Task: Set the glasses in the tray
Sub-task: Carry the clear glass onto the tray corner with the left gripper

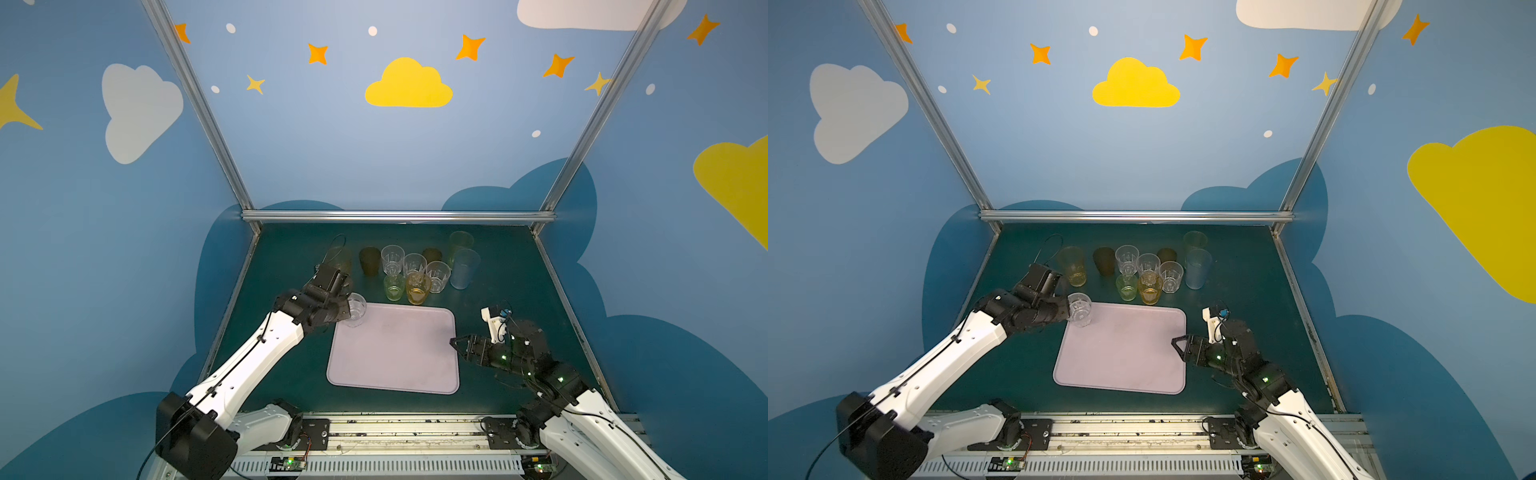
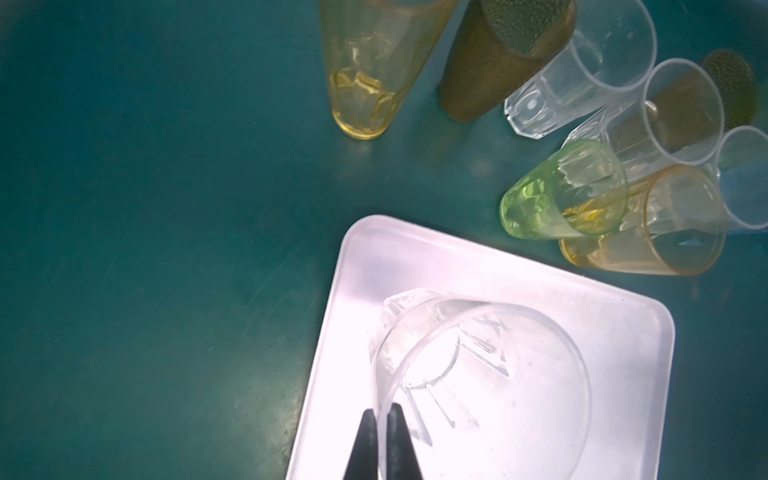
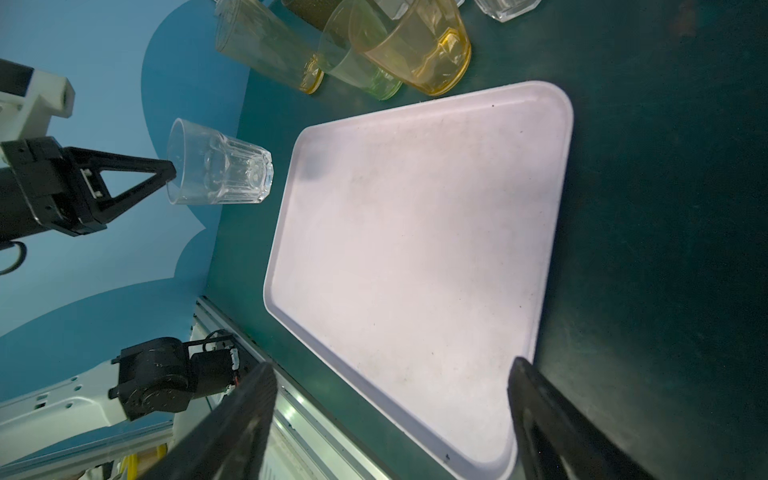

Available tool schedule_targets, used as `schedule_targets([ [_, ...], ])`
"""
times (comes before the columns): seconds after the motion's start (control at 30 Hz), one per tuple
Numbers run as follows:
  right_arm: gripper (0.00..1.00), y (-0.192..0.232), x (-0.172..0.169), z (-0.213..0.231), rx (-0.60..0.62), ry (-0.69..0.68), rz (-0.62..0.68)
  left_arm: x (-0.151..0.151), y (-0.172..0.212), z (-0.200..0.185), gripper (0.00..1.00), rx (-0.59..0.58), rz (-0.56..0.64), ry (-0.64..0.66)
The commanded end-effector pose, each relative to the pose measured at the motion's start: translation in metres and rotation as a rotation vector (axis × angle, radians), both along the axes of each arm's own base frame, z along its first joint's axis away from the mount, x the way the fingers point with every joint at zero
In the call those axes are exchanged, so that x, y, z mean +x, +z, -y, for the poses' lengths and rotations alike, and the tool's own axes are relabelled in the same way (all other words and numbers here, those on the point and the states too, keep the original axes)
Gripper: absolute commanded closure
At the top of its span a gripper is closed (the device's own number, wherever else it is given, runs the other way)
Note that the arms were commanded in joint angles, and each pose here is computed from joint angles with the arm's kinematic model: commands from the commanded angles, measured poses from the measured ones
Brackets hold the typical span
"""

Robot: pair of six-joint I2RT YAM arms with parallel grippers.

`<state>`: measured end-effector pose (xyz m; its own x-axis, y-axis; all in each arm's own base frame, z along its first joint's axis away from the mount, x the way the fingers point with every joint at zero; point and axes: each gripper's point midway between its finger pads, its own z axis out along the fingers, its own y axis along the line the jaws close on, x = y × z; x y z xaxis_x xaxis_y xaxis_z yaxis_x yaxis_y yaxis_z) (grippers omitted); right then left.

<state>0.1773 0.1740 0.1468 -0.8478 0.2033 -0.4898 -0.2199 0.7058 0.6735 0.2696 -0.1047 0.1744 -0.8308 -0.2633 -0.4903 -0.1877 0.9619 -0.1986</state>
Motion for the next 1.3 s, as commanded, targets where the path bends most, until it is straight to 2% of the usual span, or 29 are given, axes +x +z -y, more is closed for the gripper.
schedule_targets([
  [0.0,0.14,0.021,0.004,-0.008,0.070,0.010,0.035,-0.026,-0.004,-0.017,0.96,0.024,-0.031,0.046],
  [0.27,0.14,0.023,0.006,-0.013,0.088,0.023,0.026,-0.074,-0.034,-0.029,0.96,0.017,-0.136,0.089],
  [0.47,0.14,0.018,0.006,-0.012,0.080,0.020,0.019,-0.091,-0.045,-0.032,0.96,-0.007,-0.160,0.109],
  [1.1,0.14,0.007,0.002,-0.010,0.066,0.015,-0.009,-0.102,-0.081,-0.020,0.96,-0.013,-0.222,0.108],
  [1.13,0.14,0.007,0.003,-0.010,0.066,0.015,-0.011,-0.102,-0.081,-0.020,0.91,-0.012,-0.222,0.107],
  [1.17,0.14,0.006,0.002,-0.010,0.067,0.015,-0.016,-0.102,-0.080,-0.020,0.73,-0.012,-0.219,0.107],
  [1.23,0.14,0.005,0.002,-0.010,0.065,0.013,-0.021,-0.101,-0.076,-0.020,0.42,-0.016,-0.207,0.106],
  [1.27,0.14,0.005,0.001,-0.010,0.065,0.015,-0.022,-0.101,-0.073,-0.021,0.37,-0.018,-0.198,0.105],
])
